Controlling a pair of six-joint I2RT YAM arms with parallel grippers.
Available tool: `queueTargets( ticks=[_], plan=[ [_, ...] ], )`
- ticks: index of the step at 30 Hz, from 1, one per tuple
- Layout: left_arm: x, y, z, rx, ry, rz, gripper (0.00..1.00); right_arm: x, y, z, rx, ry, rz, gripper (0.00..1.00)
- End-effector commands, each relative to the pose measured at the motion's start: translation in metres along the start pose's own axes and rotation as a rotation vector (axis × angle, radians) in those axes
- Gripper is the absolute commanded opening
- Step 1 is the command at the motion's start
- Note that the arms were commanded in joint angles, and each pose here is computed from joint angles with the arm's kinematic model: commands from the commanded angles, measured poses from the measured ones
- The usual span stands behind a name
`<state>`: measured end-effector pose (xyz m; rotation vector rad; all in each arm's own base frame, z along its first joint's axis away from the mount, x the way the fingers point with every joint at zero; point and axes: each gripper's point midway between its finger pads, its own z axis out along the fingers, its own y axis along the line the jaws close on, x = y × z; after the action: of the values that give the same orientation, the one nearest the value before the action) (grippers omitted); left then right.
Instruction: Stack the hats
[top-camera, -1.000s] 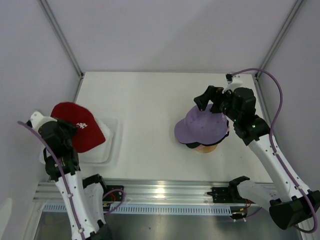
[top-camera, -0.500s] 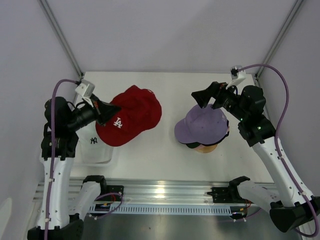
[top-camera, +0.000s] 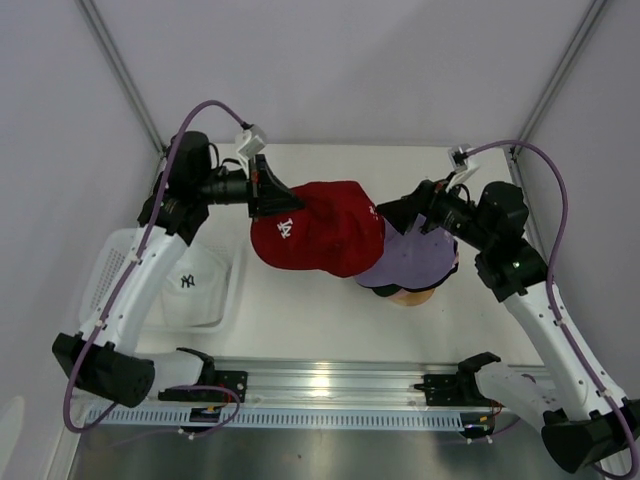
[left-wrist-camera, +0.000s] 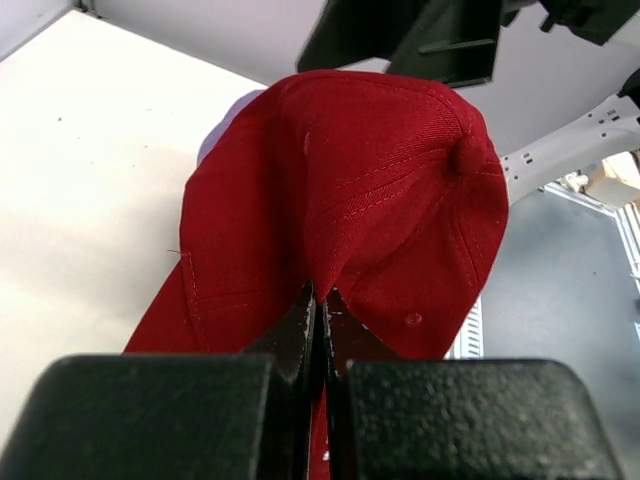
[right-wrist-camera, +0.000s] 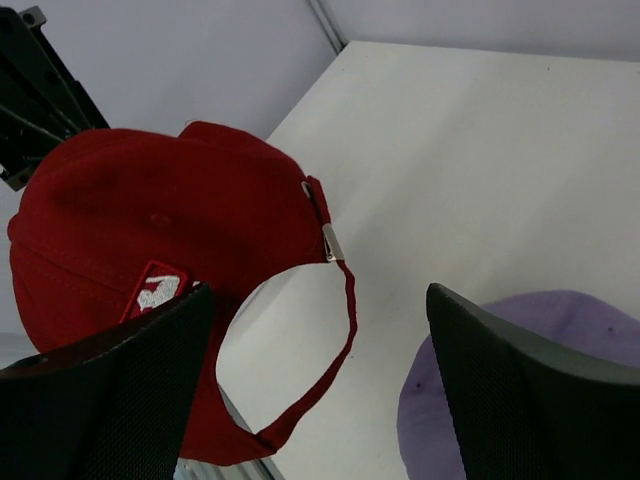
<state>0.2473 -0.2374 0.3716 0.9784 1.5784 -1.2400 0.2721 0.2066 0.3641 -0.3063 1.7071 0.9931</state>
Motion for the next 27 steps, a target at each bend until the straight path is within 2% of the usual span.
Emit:
queueTargets(
  ticks=[1, 8, 15, 23, 27],
  plan=[
    [-0.035, -0.013, 0.01, 0.088, -0.046, 0.149, 0.01, -0.005, 0.009, -0.023, 0.027, -0.031, -0.018, 0.88],
    [-0.045, -0.008, 0.031, 0.139, -0.056, 0.151, 0.01, 0.025, -0.032, -0.036, 0.218, 0.022, 0.011, 0.8],
    [-0.041, -0.01, 0.036, 0.149, -0.045, 0.166, 0.01, 0.021, -0.069, -0.041, 0.337, -0.016, 0.115, 0.71],
    [-0.039, -0.013, 0.045, 0.178, -0.04, 0.171, 0.01, 0.009, -0.051, -0.03, 0.175, -0.032, 0.151, 0.66],
    [-0.037, -0.008, 0.049, 0.173, -0.034, 0.159, 0.01, 0.006, -0.047, -0.03, 0.166, -0.034, 0.161, 0.65]
  ],
)
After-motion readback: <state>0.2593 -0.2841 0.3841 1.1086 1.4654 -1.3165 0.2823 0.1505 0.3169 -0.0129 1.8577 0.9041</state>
